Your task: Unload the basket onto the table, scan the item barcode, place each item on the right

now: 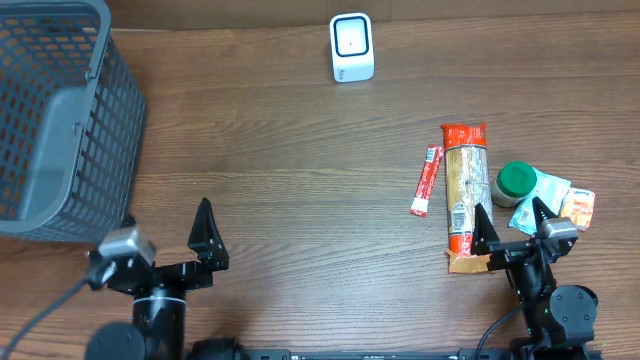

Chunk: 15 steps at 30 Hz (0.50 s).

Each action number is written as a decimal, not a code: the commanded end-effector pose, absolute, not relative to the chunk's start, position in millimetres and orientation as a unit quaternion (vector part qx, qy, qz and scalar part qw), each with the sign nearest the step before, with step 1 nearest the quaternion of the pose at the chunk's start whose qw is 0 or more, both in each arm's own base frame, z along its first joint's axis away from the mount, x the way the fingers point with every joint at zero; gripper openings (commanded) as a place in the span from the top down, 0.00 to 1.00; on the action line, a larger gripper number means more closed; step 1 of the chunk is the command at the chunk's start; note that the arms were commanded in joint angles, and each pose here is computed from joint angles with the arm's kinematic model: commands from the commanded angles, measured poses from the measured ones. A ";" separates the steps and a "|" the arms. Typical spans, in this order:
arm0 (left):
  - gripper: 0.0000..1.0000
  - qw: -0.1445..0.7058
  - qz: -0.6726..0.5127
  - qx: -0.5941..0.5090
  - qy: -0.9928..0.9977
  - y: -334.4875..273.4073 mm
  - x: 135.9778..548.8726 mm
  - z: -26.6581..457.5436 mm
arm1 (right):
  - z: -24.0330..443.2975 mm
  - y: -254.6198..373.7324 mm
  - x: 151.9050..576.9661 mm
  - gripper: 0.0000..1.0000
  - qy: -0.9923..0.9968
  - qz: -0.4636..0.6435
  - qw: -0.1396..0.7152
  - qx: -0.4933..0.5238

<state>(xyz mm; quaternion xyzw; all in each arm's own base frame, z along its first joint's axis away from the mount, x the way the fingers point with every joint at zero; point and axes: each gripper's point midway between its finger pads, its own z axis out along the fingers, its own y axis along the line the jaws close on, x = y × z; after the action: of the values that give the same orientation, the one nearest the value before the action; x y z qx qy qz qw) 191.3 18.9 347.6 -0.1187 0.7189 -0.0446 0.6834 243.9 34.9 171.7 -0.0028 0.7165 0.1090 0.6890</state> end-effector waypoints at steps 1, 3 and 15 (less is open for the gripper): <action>0.00 0.737 -0.074 -0.070 0.668 3.3 190.5 353.2 | 170.3 34.5 244.0 0.00 0.715 0.108 0.691 -0.004; 0.00 0.775 -0.077 -0.057 0.625 1.2 188.7 364.1 | 170.3 34.5 244.0 0.00 0.715 0.108 0.691 -0.004; 0.00 0.866 -0.110 -0.063 0.484 6.2 191.7 354.0 | 170.3 34.5 244.0 0.00 0.715 0.108 0.691 -0.004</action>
<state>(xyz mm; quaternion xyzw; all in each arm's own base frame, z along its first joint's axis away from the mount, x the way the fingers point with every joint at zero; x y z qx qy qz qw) 185.7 3.4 369.2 -0.0450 0.4858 -0.0884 0.8684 243.9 35.3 171.7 -0.0038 0.7165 0.1098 0.6889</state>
